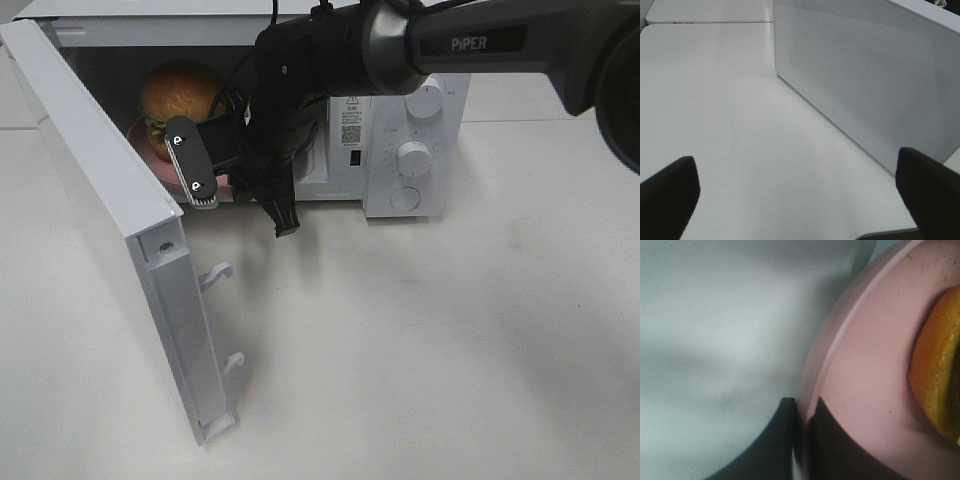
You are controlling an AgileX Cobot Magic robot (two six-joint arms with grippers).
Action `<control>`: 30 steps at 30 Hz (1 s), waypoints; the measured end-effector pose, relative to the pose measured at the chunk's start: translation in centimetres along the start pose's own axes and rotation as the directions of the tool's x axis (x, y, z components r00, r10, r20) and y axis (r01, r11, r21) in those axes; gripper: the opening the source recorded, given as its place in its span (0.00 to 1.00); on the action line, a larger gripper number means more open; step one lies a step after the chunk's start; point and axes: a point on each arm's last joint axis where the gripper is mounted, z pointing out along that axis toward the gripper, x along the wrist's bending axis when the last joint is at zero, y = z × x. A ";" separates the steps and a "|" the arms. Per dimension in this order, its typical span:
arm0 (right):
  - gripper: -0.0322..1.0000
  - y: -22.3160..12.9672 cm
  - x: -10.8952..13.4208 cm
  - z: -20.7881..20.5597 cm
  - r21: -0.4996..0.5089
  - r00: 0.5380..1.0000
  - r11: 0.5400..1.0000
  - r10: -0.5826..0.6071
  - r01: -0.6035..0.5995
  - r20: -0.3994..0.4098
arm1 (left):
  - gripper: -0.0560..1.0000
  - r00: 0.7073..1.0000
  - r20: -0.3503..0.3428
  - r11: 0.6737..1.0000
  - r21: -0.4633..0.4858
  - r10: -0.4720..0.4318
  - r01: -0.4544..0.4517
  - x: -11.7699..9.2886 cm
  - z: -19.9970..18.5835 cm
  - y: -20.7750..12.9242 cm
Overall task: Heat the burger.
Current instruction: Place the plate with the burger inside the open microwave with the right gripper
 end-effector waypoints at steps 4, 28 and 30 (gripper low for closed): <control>0.09 0.0 -0.7 0.5 0.018 1.000 1.000 0.022 -0.023 0.022 | 0.99 1.000 0.000 1.000 0.000 0.000 0.000 0.0 0.0 0.0; 0.59 0.2 -2.3 1.5 0.009 0.992 0.999 0.044 -0.046 0.118 | 0.99 1.000 0.000 1.000 0.000 0.000 0.000 0.0 0.0 0.0; 0.64 0.3 -2.2 1.5 -0.001 0.992 0.998 0.056 -0.056 0.115 | 0.99 1.000 0.000 1.000 0.000 0.000 0.000 0.0 0.0 0.0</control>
